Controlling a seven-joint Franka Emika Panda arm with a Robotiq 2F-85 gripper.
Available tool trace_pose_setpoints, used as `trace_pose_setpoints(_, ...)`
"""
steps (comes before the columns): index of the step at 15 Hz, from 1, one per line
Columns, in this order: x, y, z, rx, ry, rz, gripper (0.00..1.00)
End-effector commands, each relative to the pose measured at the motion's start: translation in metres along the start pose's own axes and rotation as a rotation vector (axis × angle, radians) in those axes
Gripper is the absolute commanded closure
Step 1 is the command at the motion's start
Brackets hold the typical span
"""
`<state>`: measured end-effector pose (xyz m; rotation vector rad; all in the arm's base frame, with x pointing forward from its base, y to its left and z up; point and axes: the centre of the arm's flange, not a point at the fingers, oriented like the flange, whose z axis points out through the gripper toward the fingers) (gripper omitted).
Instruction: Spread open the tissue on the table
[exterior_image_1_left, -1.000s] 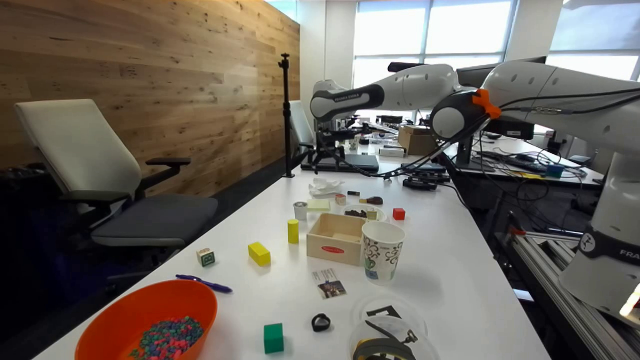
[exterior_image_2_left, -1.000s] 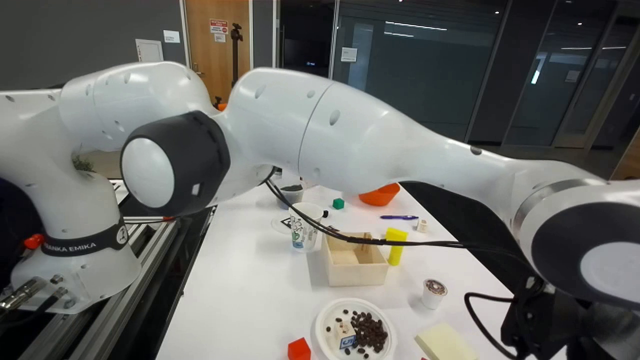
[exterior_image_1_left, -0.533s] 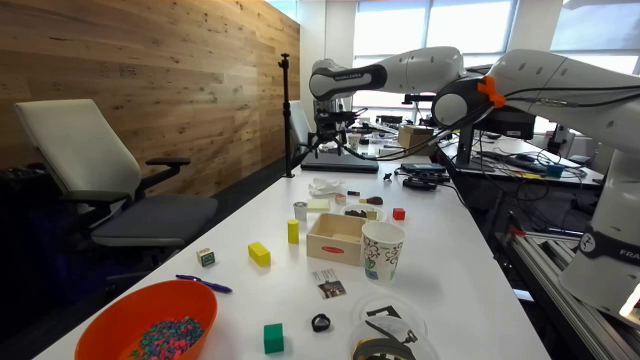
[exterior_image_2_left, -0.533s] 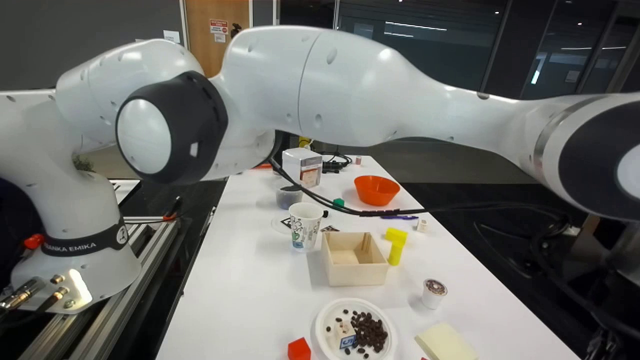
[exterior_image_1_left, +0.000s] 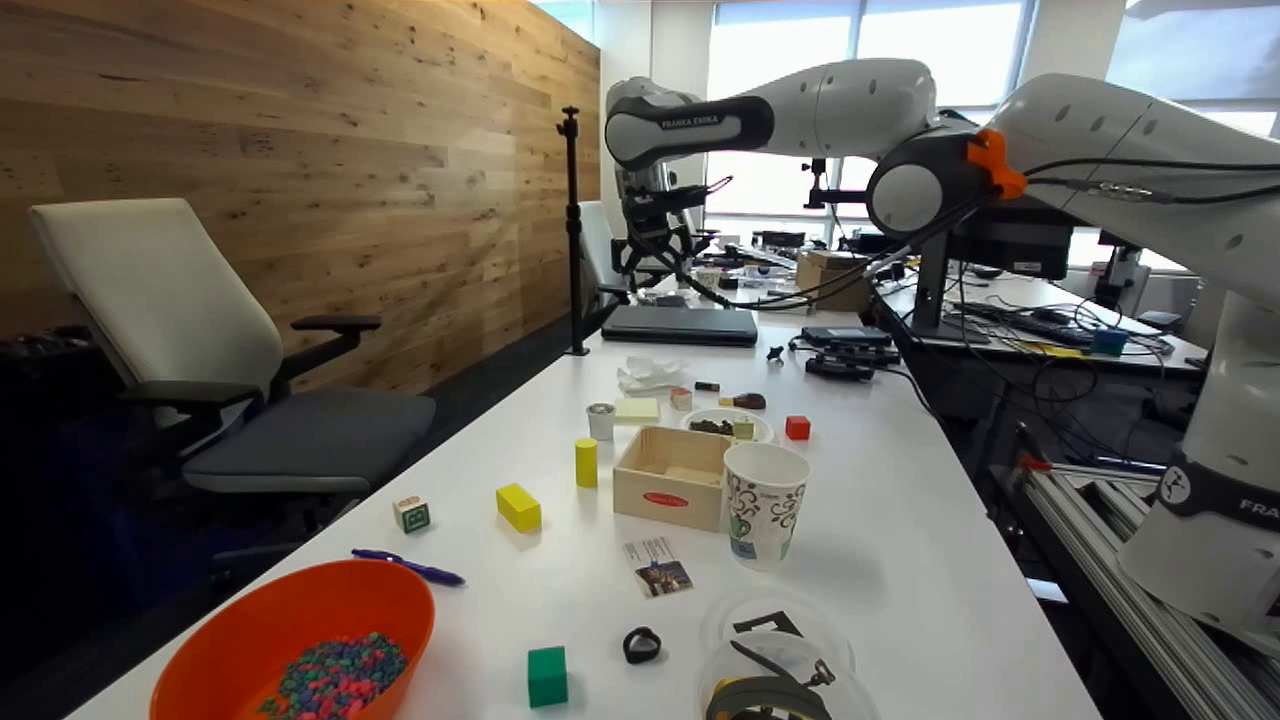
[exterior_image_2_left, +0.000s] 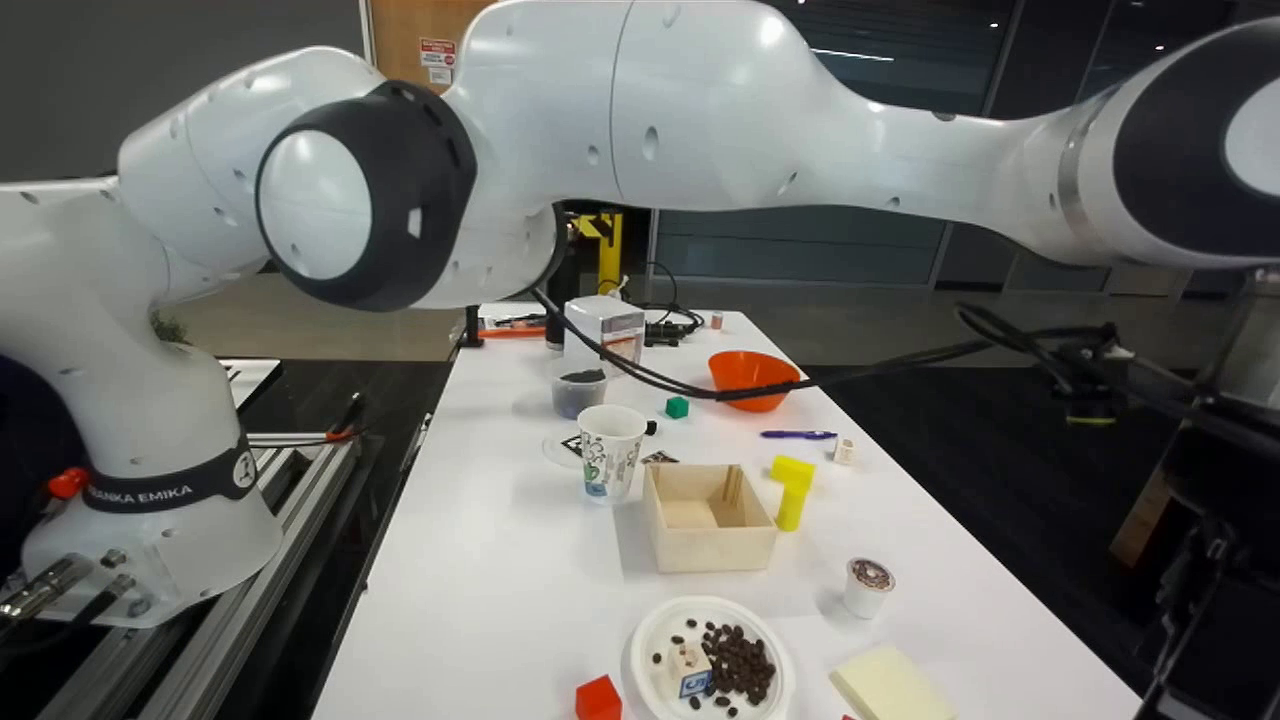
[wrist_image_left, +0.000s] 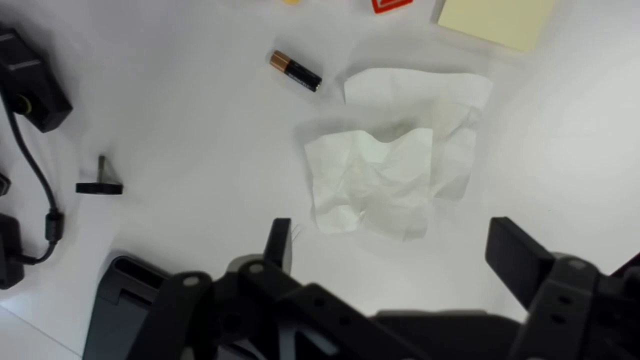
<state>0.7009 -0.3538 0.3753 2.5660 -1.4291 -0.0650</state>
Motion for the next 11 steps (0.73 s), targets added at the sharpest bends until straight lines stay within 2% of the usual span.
trace_pose_setpoints(1,-0.056,0.029,-0.011,-0.069,-0.013,-0.091,0.00)
trace_pose_setpoints(2,-0.055,0.027,-0.015,-0.048,-0.012,-0.107,0.00)
trace_pose_setpoints(3,-0.011,-0.003,-0.016,-0.029,-0.016,-0.064,0.00)
trace_pose_setpoints(11,-0.013,-0.003,-0.022,-0.028,-0.015,-0.086,0.00)
